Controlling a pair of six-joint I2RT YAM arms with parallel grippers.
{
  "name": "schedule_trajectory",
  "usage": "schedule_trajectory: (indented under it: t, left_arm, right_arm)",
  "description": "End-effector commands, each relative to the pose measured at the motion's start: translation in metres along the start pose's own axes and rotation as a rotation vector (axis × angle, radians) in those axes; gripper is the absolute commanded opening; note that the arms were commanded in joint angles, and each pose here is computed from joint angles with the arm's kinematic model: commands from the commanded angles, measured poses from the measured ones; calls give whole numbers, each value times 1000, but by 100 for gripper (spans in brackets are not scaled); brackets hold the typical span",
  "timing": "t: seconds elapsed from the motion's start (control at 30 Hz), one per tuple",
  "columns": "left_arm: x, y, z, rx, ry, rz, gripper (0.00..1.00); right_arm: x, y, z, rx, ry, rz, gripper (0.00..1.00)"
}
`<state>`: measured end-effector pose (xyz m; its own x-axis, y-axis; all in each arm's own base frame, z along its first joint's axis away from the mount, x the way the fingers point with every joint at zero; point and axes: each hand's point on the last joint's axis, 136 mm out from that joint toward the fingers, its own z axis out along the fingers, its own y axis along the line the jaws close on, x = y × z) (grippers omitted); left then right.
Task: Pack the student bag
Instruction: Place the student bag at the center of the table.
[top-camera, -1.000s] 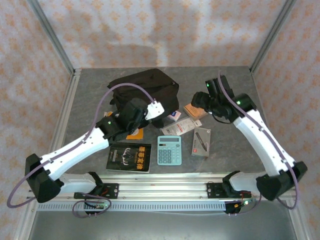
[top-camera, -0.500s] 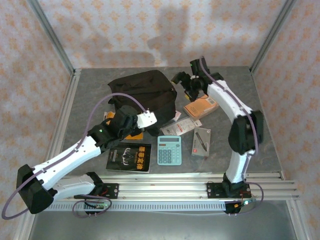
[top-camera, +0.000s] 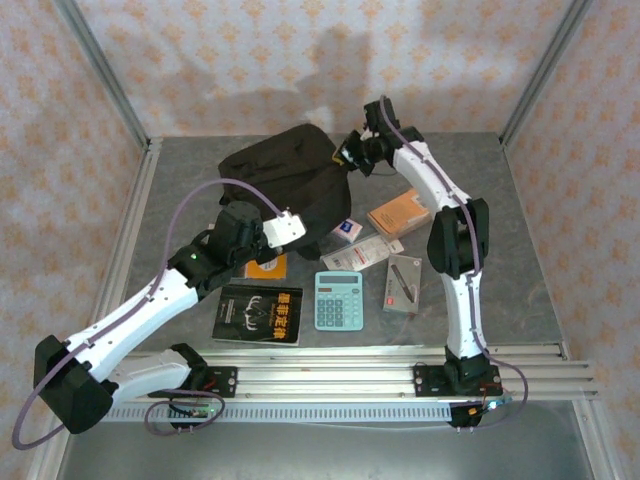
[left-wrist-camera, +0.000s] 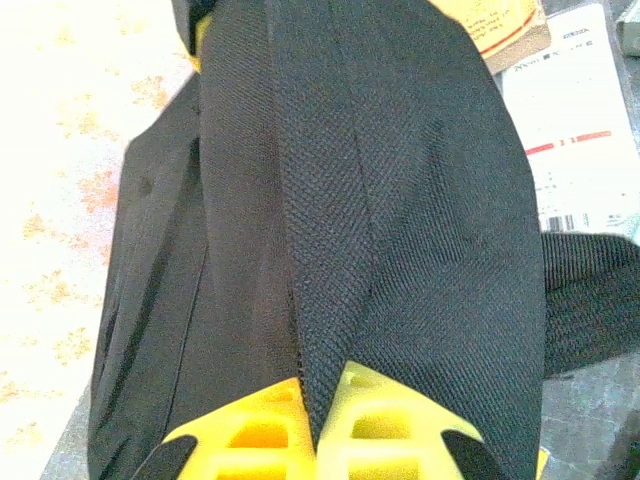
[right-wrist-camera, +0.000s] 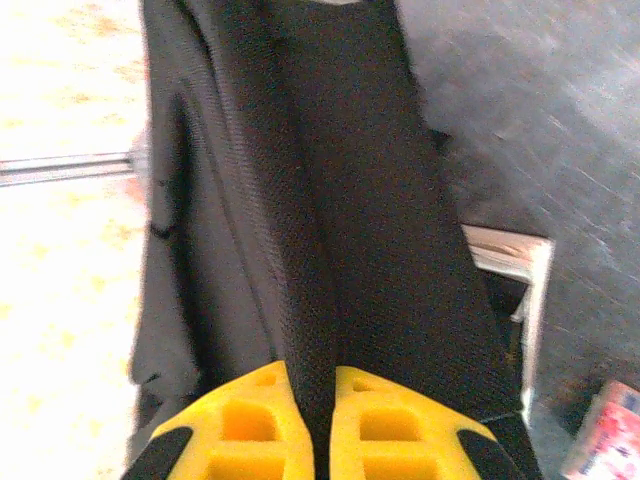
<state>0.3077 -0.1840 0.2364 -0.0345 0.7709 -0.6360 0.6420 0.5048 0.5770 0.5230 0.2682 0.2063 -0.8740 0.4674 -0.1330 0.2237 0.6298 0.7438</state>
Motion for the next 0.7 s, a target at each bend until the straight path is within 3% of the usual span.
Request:
schedule_trajectory:
  t: [0.0, 0.17, 0.27, 0.47, 0.67]
  left_arm:
    - [-23, 29, -11, -94, -94, 28, 0]
    - [-39, 49, -23, -155, -159, 37, 0]
    - [-41, 52, -19, -159, -160, 24, 0]
    - [-43, 71, 1, -216, -132, -114, 2]
    - [-49, 85, 32, -234, -100, -252, 4]
  right_arm:
    - [-18, 59, -69, -83, -133, -117, 0]
    - [-17, 65, -143, -19, -311, -65, 0]
    - [-8, 38, -174, 48, -427, 46, 0]
    - [27, -8, -230, 14, -648, 262, 0]
    - [63, -25, -235, 20, -666, 329, 0]
